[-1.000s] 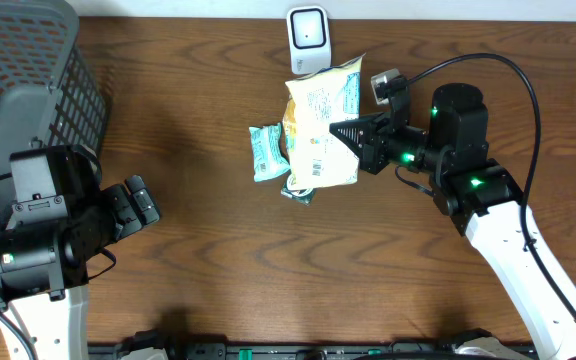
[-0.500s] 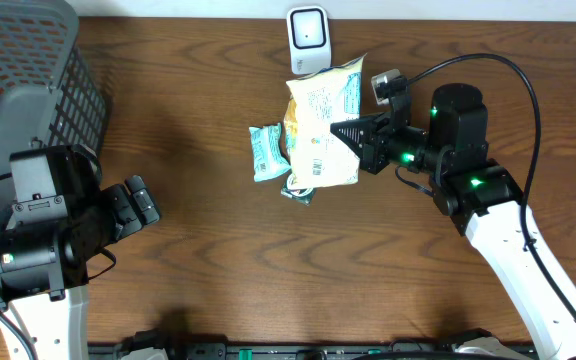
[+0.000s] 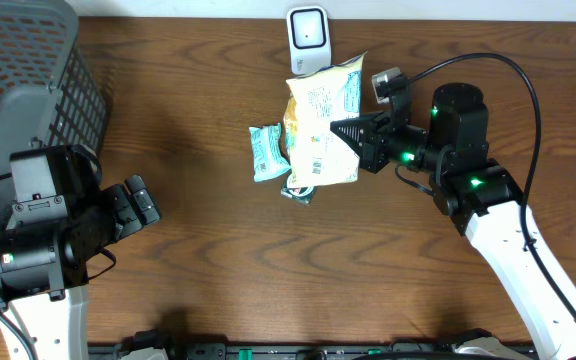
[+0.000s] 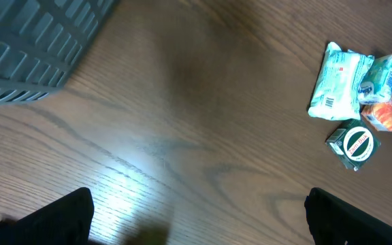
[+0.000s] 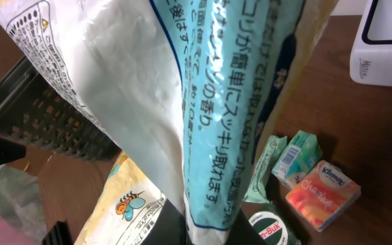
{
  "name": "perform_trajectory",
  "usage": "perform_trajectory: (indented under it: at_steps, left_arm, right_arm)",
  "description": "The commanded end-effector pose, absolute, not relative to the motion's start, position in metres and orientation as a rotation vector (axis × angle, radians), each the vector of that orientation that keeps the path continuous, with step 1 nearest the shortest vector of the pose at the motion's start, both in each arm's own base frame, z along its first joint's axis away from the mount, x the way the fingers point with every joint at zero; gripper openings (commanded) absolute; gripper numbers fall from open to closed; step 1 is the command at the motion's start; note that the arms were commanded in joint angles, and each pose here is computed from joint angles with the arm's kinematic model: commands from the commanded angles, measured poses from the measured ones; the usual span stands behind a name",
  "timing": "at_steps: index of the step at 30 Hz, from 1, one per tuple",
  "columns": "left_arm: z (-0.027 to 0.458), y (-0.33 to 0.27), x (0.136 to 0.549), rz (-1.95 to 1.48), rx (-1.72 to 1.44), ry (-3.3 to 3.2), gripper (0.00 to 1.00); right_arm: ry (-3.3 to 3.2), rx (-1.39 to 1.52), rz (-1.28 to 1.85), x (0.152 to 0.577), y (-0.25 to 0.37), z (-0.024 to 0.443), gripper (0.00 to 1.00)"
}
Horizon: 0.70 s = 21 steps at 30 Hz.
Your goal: Scan the item barcode
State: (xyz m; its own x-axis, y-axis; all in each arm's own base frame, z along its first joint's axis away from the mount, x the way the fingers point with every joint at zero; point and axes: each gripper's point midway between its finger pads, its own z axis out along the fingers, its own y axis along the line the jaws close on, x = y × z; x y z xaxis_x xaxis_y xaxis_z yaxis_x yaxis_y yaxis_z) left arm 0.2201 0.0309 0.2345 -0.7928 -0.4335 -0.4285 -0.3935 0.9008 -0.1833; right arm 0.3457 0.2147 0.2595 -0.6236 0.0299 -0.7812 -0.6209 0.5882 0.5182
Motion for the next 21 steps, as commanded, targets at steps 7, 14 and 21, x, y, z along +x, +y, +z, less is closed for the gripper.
perform_trajectory:
  at_steps: [7, 14, 21]
  left_arm:
    - [0.233, 0.035, 0.219, -0.095, -0.625, 2.591, 0.98]
    - [0.233, 0.035, 0.219, -0.095, -0.625, 2.591, 0.98]
    - [0.233, 0.035, 0.219, -0.095, -0.625, 2.591, 0.97]
  right_arm:
    - [2.072, -0.425, 0.946, 0.353, 0.206, 0.253, 0.01]
    - [2.301, -0.219, 0.34, 0.376, 0.138, 0.19, 0.01]
    - [2.427, -0.191, -0.188, 0.379, 0.074, 0.156, 0.01]
